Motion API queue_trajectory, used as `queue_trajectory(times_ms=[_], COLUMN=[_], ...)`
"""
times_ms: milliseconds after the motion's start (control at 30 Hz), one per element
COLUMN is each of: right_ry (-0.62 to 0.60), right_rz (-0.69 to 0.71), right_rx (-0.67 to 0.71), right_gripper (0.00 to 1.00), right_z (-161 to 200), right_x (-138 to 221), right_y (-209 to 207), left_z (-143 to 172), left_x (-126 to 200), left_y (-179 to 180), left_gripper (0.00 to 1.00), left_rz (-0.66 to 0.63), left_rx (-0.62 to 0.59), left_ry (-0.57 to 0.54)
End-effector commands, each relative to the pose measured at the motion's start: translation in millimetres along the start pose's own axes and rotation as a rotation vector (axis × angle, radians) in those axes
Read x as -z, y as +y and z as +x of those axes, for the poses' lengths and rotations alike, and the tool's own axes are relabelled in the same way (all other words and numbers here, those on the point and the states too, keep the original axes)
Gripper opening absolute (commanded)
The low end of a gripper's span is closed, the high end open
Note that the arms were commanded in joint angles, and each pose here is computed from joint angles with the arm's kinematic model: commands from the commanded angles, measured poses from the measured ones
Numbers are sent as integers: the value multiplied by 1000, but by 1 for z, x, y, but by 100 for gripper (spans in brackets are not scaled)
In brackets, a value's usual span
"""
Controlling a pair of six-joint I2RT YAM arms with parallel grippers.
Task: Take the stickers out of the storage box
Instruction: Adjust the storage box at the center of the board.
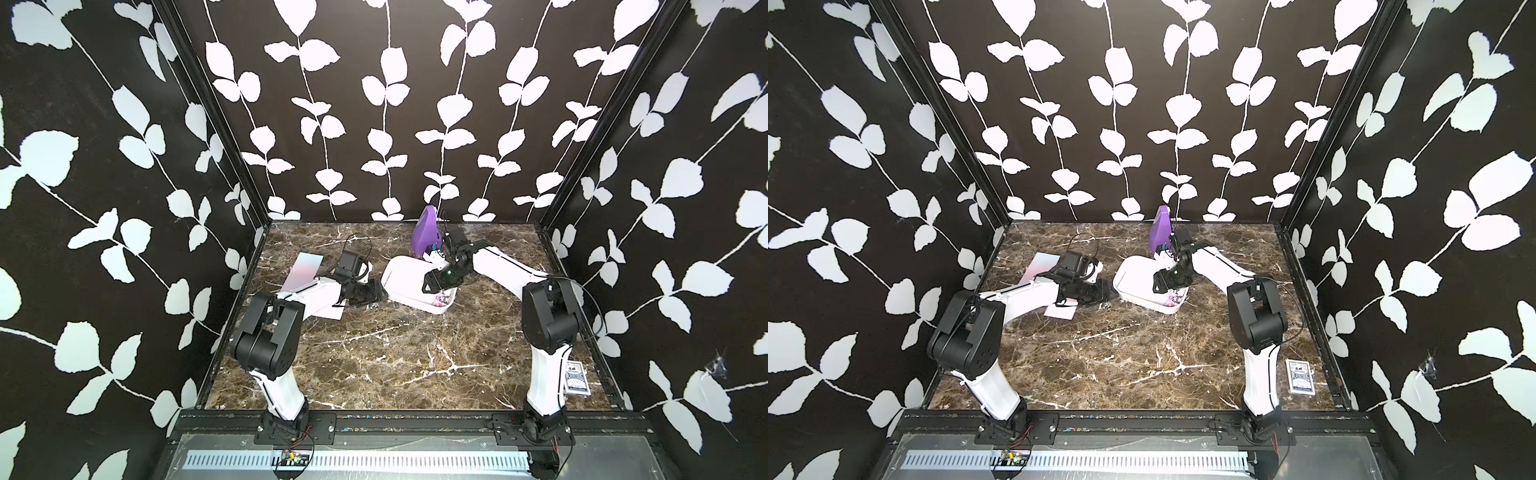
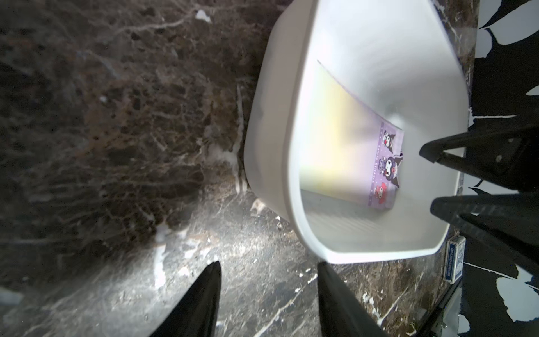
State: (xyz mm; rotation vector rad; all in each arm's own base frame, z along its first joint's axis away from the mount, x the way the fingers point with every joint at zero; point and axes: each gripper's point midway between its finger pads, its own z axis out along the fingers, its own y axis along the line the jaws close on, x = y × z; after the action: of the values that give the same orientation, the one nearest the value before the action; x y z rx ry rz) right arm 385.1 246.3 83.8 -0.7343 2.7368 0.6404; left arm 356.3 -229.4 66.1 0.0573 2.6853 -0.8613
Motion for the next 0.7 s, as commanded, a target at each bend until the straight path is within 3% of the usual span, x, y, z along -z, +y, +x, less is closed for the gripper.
queue_trajectory(times_ms=[0,267,500,667], right_ry=[-10,-19,-38,-13], right_rz=[-18,-77,82,121], right_rx=[-4,-25,-34,-87], right_gripper=[70,72,74,75], right_z=[-1,4,-11,-28], right_x=[1,3,11,-3], right_y=[3,15,-11,-24], left_z=[-16,-49,-51,-55], left_x=[-3,-21,2,15], left_y=[-7,-22,-27,-39], left_gripper=[56,55,54,54], left_rz=[4,51,16,39], left_rx=[-40,-43,-72,-73], left_ry=[-21,-34,-66,-107])
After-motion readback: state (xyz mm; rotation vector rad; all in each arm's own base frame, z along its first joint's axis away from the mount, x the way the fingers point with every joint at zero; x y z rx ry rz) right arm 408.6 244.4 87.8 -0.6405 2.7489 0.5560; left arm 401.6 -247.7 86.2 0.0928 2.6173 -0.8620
